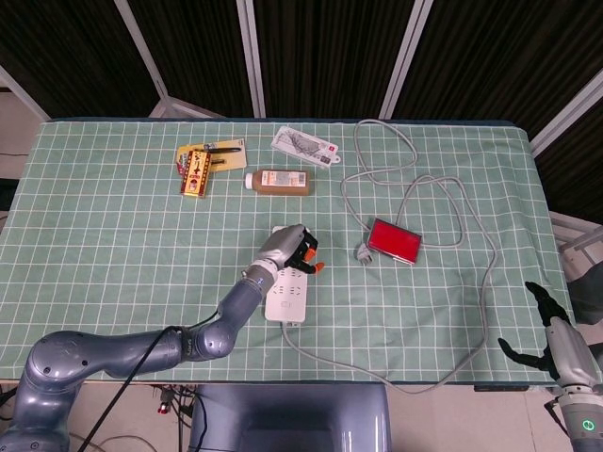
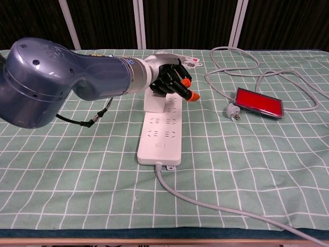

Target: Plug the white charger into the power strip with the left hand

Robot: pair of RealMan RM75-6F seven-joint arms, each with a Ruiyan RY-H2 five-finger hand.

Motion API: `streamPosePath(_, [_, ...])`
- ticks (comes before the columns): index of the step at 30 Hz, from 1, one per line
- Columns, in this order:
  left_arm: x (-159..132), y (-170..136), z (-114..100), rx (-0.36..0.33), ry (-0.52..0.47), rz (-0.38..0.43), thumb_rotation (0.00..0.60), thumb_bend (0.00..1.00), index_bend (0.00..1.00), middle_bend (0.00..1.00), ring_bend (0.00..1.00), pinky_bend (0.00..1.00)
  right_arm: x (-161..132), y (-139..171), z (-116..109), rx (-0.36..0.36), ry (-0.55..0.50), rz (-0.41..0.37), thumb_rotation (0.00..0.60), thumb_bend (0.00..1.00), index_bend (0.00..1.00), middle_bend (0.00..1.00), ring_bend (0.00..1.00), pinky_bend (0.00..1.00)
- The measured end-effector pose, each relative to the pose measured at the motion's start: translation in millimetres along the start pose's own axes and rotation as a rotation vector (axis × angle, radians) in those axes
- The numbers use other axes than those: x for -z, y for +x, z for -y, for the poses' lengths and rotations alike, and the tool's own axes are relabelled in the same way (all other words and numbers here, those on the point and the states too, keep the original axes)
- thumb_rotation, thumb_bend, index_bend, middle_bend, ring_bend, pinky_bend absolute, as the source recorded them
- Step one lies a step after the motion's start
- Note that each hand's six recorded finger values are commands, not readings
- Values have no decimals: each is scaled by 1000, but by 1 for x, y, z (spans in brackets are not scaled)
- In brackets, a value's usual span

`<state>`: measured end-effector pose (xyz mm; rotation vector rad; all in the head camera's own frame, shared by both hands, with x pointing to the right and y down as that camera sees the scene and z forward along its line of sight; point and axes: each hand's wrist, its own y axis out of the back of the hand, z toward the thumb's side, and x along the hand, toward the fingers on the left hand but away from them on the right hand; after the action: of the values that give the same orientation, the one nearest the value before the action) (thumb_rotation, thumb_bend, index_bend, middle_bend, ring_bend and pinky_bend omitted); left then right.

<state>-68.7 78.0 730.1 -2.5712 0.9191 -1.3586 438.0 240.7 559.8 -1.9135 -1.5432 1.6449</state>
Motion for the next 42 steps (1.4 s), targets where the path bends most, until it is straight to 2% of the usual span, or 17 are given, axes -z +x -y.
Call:
streamPosePath(15, [11,-3,-6,-15,-6,-16,600,270,858,1000,1000,1000,0,0,1,0,5,-3,600,337,0,0,0,0])
streamPosePath(24, [9,-2,-6,-29,-12,-3,600,268,743,922,976,1000,0,0,0,1,7,-3,600,339,0,0,0,0])
streamPosePath(26, [7,-3,-13,-57,-7,5,600,268,680,872,922,990,0,0,0,2,7,-3,600,338,0,0,0,0])
streamPosePath(29, [1,-5,-29,-121,-7,27,600,268,568,764,814,904,0,0,0,4,10,-5,600,338,0,0,0,0])
streamPosePath(32, [-7,-12,-52,-198,-2,65,600,268,497,630,680,733,0,1,0,5,13,-7,600,338,0,0,0,0])
streamPosePath(36, [-13,-30,-81,-279,19,115,600,268,436,468,490,557,-1,1,1,5,19,-11,600,338,0,0,0,0])
streamPosePath(38, [-9,-44,-94,-304,29,126,600,261,352,372,383,453,-1,1,1,6,23,-14,600,337,0,0,0,0])
streamPosePath(42, [9,-78,-116,-353,88,130,600,199,203,205,206,326,-2,2,1,10,40,-26,600,338,0,0,0,0])
